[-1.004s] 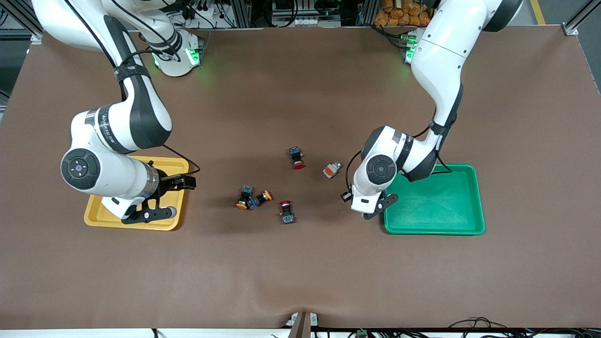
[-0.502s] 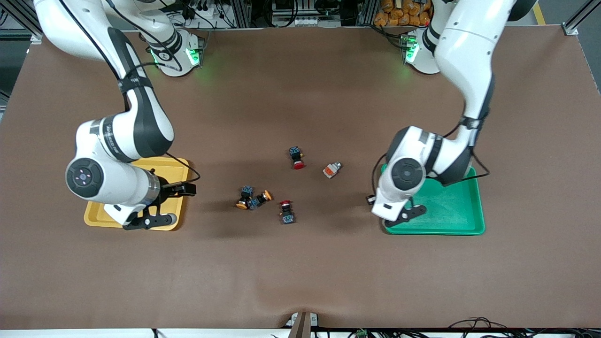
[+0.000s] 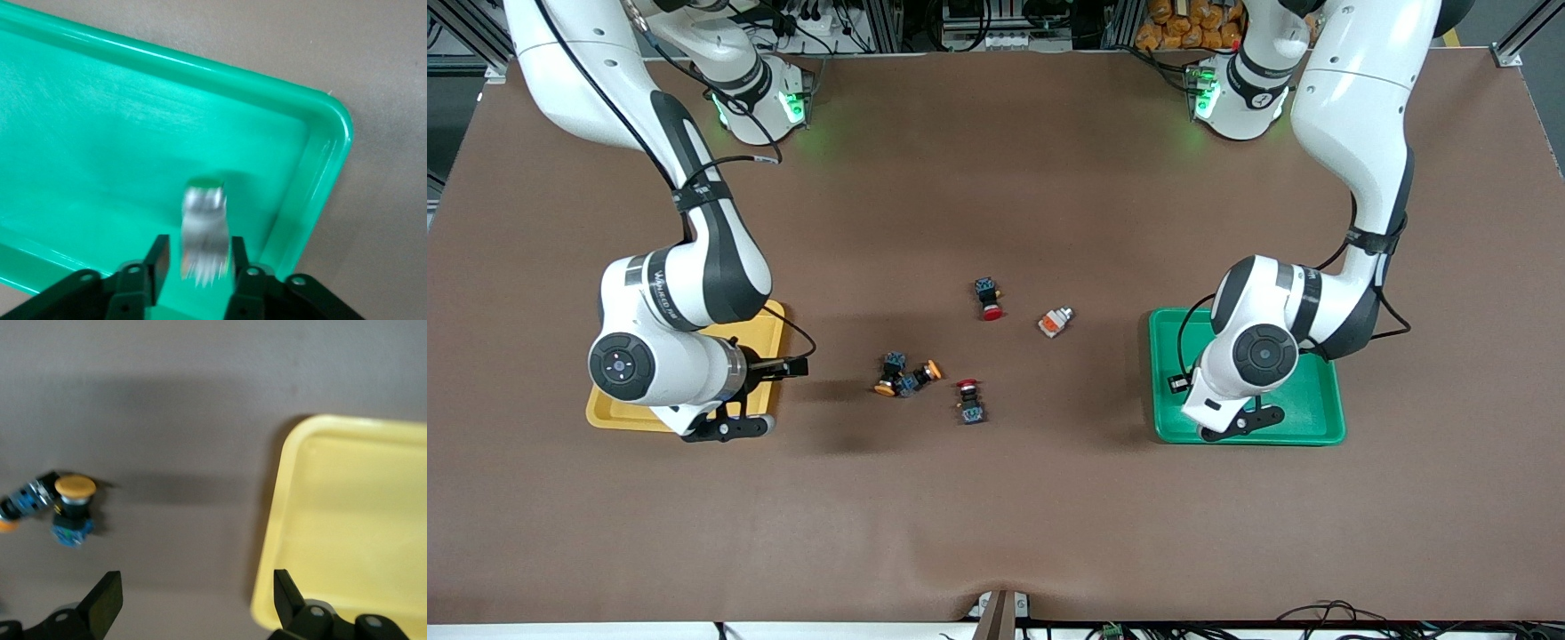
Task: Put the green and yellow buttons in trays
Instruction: 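Place the green switch in the green tray while the right gripper approaches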
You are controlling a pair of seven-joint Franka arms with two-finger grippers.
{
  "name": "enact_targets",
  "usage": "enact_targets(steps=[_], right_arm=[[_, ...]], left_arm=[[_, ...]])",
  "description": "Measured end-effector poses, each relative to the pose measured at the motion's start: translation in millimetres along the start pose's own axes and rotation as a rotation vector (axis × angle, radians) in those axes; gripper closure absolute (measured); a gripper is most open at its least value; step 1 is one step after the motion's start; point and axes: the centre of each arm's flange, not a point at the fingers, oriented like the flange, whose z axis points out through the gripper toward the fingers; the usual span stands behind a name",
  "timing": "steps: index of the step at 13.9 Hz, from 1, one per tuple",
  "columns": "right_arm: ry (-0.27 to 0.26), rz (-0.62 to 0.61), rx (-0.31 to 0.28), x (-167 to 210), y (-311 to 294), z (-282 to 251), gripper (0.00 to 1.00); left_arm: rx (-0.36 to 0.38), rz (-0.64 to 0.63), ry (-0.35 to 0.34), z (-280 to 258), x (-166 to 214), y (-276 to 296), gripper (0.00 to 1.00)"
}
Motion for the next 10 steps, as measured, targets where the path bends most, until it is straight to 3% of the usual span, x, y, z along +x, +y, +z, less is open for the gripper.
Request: enact_targets(steps=[5,10], right_arm=[[0.003,0.401,0.022,0,-29,17,0.0],[0.054,0.686,0.072,-7,-91,36,0.0]], left_arm=[[-0.003,0.007,0.0,-1,-2,4,0.01],[-0.016,0.033,0.013,-10,-11,22,0.0]])
